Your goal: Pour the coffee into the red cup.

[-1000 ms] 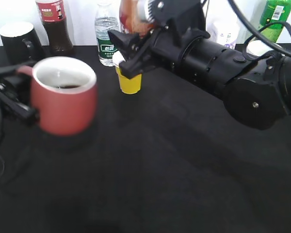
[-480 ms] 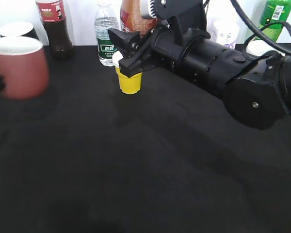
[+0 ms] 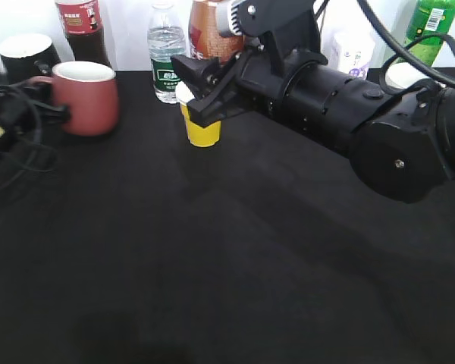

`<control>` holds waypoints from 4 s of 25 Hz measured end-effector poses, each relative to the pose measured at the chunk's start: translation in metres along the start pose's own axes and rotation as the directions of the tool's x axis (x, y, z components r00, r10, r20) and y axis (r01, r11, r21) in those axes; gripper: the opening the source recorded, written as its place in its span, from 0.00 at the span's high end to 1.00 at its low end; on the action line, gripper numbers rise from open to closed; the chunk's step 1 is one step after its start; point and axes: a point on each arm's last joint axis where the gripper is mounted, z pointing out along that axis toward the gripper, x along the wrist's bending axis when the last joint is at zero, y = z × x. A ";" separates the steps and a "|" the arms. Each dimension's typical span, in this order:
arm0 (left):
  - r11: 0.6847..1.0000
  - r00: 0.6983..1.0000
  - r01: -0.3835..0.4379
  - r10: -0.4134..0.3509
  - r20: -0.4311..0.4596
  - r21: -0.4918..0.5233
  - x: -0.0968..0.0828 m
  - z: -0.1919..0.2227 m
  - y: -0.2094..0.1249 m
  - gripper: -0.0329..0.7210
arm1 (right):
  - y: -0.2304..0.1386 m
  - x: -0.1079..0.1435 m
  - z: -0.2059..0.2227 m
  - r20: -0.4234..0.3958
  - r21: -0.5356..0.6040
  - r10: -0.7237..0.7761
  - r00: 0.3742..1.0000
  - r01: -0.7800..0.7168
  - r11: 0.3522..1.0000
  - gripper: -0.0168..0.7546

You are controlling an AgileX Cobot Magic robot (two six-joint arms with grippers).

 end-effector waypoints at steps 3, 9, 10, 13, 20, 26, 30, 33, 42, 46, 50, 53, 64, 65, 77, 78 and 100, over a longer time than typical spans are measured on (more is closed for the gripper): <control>1.000 1.000 0.002 -0.002 0.026 -0.011 -0.006 0.015 -0.011 0.75 | 0.000 -0.002 0.000 0.020 0.002 -0.007 1.000 0.007 1.000 0.29; 0.999 0.999 0.025 -0.024 0.035 -0.035 -0.008 0.018 -0.017 0.72 | 0.000 -0.005 0.000 0.053 -0.002 -0.009 0.999 0.009 1.000 0.29; 0.999 0.999 0.022 -0.021 0.044 -0.036 -0.009 0.018 -0.017 0.68 | 0.000 -0.005 0.000 0.053 -0.002 -0.009 0.999 0.009 1.000 0.29; 1.000 0.999 0.023 -0.023 0.046 -0.016 -0.010 0.013 -0.021 0.60 | 0.000 -0.005 0.000 0.054 -0.002 -0.009 0.998 0.009 1.000 0.29; 0.999 0.999 0.029 -0.029 0.036 0.014 -0.009 0.006 -0.027 0.45 | 0.000 -0.005 0.000 0.055 -0.002 -0.008 0.998 0.008 1.000 0.29; 0.999 0.999 0.003 -0.005 0.035 0.053 -0.010 -0.012 -0.032 0.40 | 0.000 -0.005 0.000 0.055 -0.002 -0.008 0.998 0.008 1.000 0.29; 0.998 0.999 -0.008 0.006 0.035 0.065 -0.012 -0.029 -0.021 0.40 | 0.000 -0.005 0.000 0.055 -0.002 -0.009 0.998 0.009 1.000 0.29; 0.997 0.999 -0.011 0.008 0.039 0.077 -0.015 -0.049 -0.011 0.40 | 0.000 -0.005 0.000 0.056 -0.002 -0.007 0.998 0.008 1.000 0.29; 0.996 0.988 -0.056 0.046 0.145 0.066 -0.048 -0.119 0.056 0.42 | -0.012 -0.063 -0.012 0.305 0.113 0.077 0.949 -0.116 0.987 0.29; 0.990 0.975 -0.089 0.064 0.212 0.106 -0.067 -0.131 0.072 0.42 | -0.023 -0.106 -0.024 0.428 0.121 0.077 0.901 -0.141 0.983 0.29; 0.983 0.971 -0.108 0.072 0.226 0.150 -0.070 -0.135 0.073 0.42 | -0.064 -0.108 -0.010 0.464 0.078 0.066 0.884 -0.115 0.990 0.29; 0.981 0.971 -0.114 0.076 0.229 0.160 -0.070 -0.136 0.072 0.42 | -0.099 -0.108 -0.004 0.484 0.049 0.051 0.874 -0.085 0.995 0.29; 0.978 0.969 -0.121 0.080 0.233 0.170 -0.071 -0.137 0.071 0.42 | -0.156 -0.108 0.023 0.476 0.066 0.110 0.873 -0.159 0.985 0.29; 0.978 0.969 -0.121 0.080 0.233 0.170 -0.071 -0.137 0.071 0.42 | -0.160 -0.107 0.024 0.472 0.078 0.109 0.875 -0.165 0.983 0.29; 0.977 0.969 -0.123 0.080 0.234 0.172 -0.071 -0.137 0.071 0.42 | -0.155 -0.098 -0.007 0.466 0.111 0.098 0.880 -0.168 0.980 0.16; 0.977 0.969 -0.123 0.080 0.234 0.173 -0.071 -0.137 0.071 0.42 | -0.156 -0.094 -0.020 0.466 0.129 0.091 0.880 -0.169 0.977 0.17; 0.311 0.997 -0.037 -0.055 0.056 0.950 -0.059 -0.225 0.171 0.38 | 0.044 -0.075 -0.120 0.312 0.911 0.078 0.947 -0.321 0.259 0.23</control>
